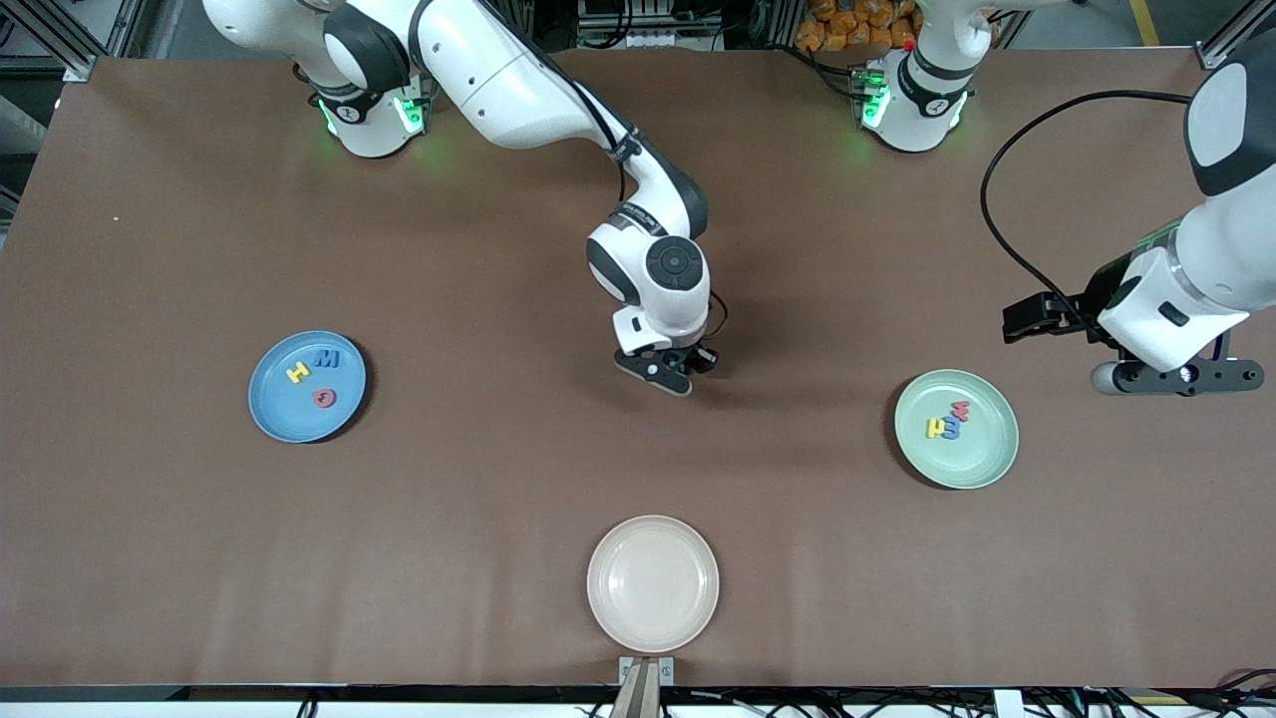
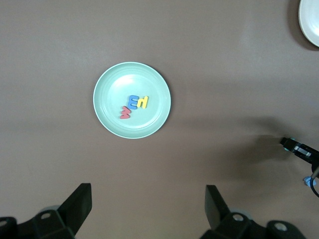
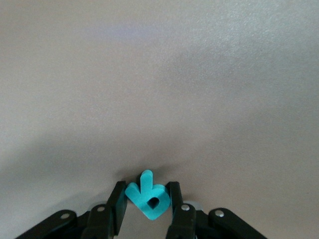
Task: Sort uppercase to blue plate, lowercase to green plate
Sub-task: 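Carry the b toward the blue plate while the left gripper reaches a, then lower the b onto the blue plate while the left gripper grasps a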
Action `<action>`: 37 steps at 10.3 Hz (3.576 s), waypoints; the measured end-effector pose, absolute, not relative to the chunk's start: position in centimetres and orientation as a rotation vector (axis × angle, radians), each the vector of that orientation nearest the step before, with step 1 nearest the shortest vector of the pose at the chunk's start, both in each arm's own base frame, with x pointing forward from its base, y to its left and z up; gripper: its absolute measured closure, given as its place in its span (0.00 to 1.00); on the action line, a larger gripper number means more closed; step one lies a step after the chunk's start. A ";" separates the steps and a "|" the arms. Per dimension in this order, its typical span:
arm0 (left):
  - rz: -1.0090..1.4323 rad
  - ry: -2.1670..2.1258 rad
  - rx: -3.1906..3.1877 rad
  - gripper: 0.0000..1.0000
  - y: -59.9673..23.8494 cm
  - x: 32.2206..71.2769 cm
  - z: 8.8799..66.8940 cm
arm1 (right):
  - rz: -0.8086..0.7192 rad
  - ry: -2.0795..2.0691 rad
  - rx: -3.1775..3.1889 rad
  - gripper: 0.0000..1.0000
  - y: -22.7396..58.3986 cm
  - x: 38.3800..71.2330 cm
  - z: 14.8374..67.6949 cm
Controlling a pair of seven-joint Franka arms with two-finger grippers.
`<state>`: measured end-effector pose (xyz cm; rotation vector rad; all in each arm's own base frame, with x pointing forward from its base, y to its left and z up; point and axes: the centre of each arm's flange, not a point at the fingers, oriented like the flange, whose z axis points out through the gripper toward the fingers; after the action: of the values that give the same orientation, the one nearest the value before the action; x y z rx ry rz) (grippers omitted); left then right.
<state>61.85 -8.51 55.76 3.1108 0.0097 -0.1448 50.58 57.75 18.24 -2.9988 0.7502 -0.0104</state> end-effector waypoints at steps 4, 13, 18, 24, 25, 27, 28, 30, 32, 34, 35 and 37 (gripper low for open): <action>-0.146 0.009 3.111 0.00 -8.5 61.8 55.7 | -0.011 0.751 -2.998 0.61 57.7 50.6 18.3; -0.169 -0.054 3.034 0.00 -13.7 61.3 55.2 | 0.074 0.508 -3.128 0.61 51.4 56.0 18.4; -0.210 0.088 3.058 0.00 -30.1 57.6 50.8 | 0.184 0.297 -3.197 0.61 47.6 58.3 19.6; -0.217 0.205 3.081 0.00 -41.2 51.7 41.8 | 0.307 0.036 -3.214 0.61 38.7 62.1 19.3; -0.199 0.232 3.075 0.00 -42.7 50.4 40.3 | 0.325 -0.006 -3.209 0.61 37.0 62.6 19.6; -0.188 0.282 3.072 0.00 -46.0 47.7 37.3 | 0.354 -0.096 -3.199 0.61 33.6 63.1 20.5; -0.180 0.318 3.065 0.00 -47.6 46.7 35.7 | 0.365 -0.171 -3.208 0.61 31.0 63.4 21.3; -0.159 0.398 3.042 0.00 -50.5 45.0 32.1 | 0.398 -0.370 -3.226 0.61 24.4 63.6 23.2; -0.154 0.530 3.016 0.00 -52.5 43.7 28.6 | 0.440 -0.514 -3.188 0.61 18.0 62.7 24.8; -0.165 0.619 3.009 0.00 -54.1 42.0 25.4 | 0.440 -0.639 -3.151 0.61 12.9 61.2 25.4; -0.177 0.640 3.017 0.00 -54.8 41.0 23.9 | 0.447 -0.697 -3.127 0.61 10.6 60.8 25.3; -0.179 0.677 3.029 0.00 -55.7 39.6 21.6 | 0.437 -0.760 -3.086 0.61 5.7 60.3 24.4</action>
<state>39.56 -55.69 21.65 3.0291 0.6775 -0.1791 60.29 5.66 24.45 -3.0864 -0.7596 0.4366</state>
